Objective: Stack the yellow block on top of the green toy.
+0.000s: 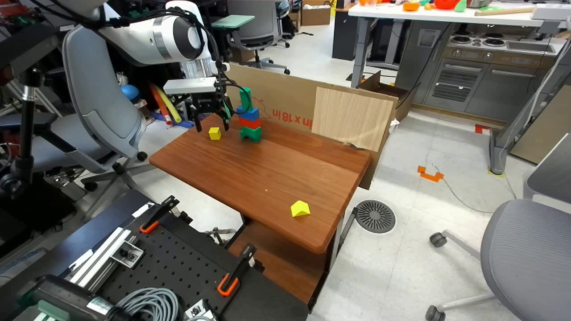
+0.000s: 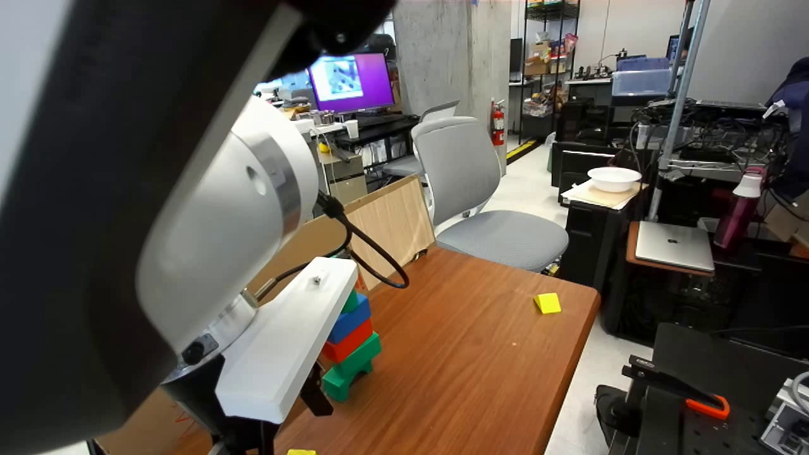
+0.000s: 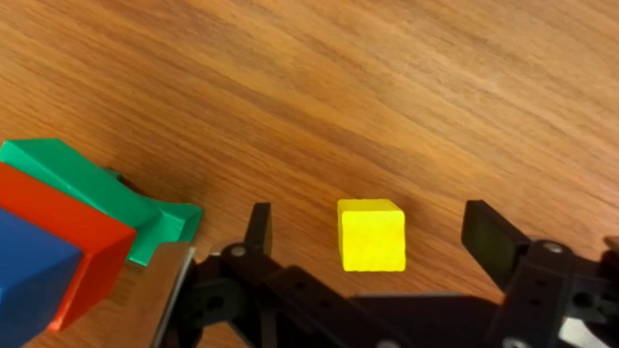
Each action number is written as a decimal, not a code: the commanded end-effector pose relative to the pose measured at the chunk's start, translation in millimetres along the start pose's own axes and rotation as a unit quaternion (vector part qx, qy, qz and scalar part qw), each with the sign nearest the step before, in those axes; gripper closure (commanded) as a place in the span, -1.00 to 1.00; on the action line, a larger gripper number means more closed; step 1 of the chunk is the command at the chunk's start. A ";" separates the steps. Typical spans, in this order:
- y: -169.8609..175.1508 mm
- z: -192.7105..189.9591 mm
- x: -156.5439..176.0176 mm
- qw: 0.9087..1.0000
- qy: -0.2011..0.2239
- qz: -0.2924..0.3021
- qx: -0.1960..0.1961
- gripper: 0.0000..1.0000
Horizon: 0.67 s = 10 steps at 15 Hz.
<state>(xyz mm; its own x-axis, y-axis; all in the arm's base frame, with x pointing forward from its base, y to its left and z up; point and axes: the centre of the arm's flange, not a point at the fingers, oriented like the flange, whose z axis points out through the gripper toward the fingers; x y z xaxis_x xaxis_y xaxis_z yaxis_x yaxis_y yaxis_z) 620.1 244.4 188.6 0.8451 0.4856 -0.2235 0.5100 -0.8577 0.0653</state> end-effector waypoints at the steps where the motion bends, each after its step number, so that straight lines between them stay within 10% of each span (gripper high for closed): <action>1: 6.5 4.0 7.1 1.000 -0.003 0.014 -0.009 -0.61; 10: 12.5 20.1 4.0 1.000 -0.013 0.022 -0.010 0.77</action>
<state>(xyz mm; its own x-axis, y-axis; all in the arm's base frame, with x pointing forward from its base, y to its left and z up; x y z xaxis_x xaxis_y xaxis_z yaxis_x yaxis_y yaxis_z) 621.9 231.3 174.9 0.8573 0.4535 -0.2436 0.4834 -0.8719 0.0782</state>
